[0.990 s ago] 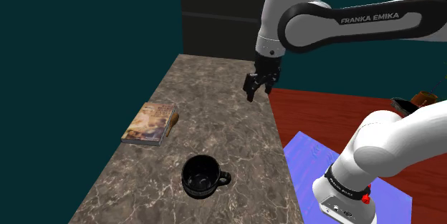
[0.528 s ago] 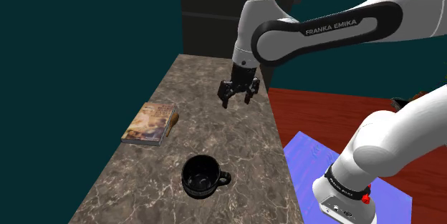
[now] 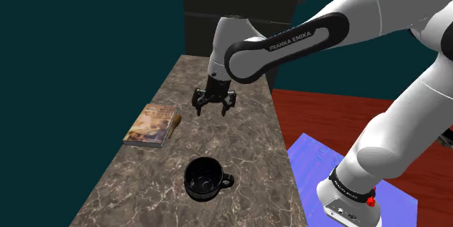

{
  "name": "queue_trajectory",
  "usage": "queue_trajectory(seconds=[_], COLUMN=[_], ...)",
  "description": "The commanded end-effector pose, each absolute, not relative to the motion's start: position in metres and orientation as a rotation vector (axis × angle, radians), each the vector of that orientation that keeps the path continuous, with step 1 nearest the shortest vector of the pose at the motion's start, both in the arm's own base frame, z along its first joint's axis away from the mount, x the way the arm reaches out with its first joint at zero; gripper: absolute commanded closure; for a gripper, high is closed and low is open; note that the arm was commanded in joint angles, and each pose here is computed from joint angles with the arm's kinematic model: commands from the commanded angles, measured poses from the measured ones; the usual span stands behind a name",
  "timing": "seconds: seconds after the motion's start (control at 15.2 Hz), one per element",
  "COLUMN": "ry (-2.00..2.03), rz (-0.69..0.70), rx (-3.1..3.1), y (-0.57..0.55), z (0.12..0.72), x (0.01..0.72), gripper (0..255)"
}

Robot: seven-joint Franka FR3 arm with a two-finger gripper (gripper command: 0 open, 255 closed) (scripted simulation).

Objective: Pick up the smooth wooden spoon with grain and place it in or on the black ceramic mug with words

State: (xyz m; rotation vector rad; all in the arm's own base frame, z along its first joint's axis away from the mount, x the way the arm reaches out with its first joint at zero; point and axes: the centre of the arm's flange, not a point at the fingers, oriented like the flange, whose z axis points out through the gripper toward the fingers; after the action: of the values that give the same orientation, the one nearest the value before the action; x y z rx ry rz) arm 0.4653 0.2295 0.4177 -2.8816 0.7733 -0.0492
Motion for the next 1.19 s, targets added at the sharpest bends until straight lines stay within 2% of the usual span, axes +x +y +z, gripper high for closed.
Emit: queue_trajectory(seconds=[0.0, 0.59, 1.12], ry=[0.846, 1.125, 1.125], rz=[-0.058, -0.092, -0.092], rx=[-2.838, -2.647, -2.647], y=[0.242, 0.289, 0.297], z=[0.408, 0.371, 0.332], x=[0.484, 0.568, 0.574], gripper=[0, 0, 0])
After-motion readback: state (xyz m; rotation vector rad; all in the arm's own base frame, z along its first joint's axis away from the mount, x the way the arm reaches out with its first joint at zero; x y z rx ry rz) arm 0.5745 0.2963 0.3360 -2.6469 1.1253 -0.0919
